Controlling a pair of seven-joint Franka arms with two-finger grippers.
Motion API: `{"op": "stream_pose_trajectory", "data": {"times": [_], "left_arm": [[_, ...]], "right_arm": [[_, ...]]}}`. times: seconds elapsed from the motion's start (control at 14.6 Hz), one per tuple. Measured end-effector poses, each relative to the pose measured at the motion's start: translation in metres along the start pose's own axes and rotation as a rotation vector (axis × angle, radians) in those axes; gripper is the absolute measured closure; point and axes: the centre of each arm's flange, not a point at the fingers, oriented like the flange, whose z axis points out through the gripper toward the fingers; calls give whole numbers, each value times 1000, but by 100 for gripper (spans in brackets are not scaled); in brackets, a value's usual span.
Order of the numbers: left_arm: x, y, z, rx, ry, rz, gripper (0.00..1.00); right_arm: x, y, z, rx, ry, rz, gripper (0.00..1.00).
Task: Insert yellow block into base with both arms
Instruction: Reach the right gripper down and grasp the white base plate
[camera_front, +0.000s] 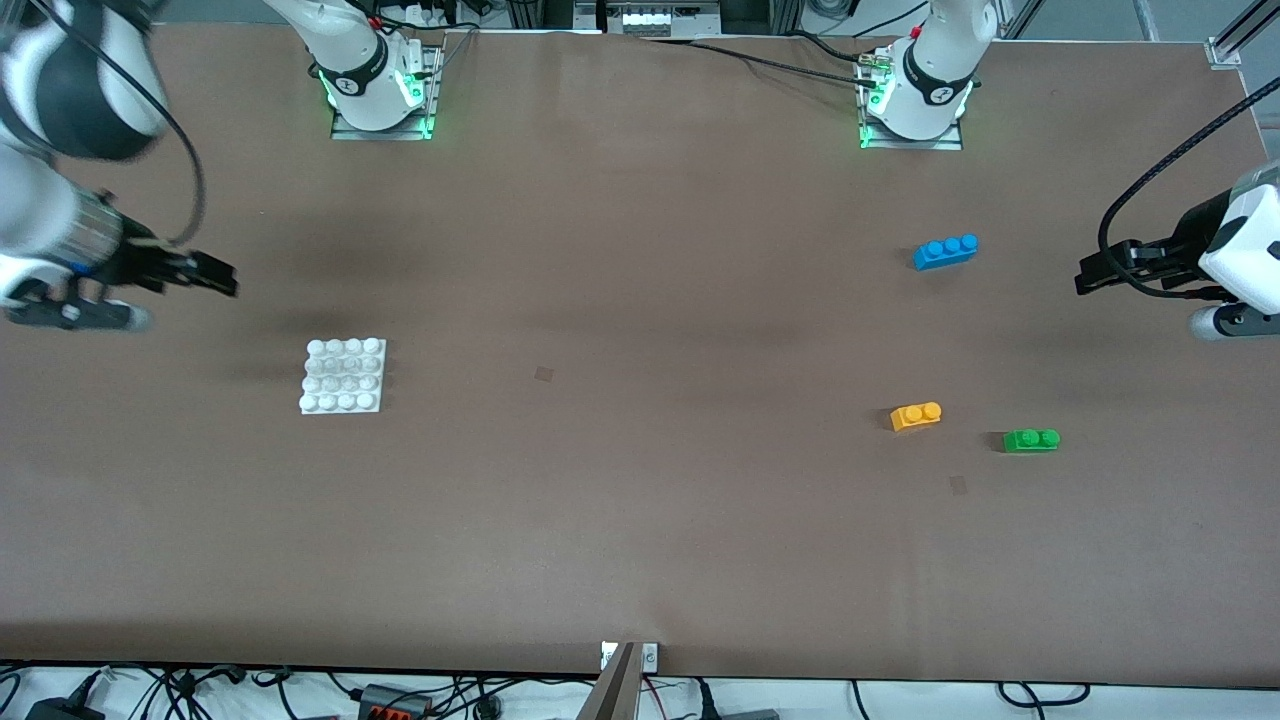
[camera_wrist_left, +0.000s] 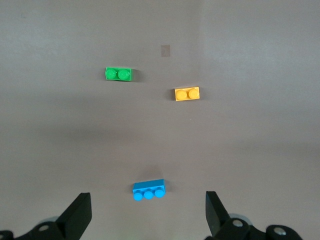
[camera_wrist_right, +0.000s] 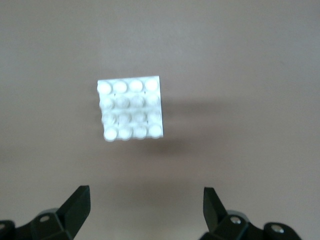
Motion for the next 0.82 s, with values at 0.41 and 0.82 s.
{"op": "stream_pose_trajectory", "data": {"times": [0.41,0.82], "left_arm": [[0,0,0,0,0,-1,0],[0,-1,0,0,0,-1,0]], "right_arm": [[27,-5,111,17,41,3,0],[41,-19,192,21,42,-18,0]]}}
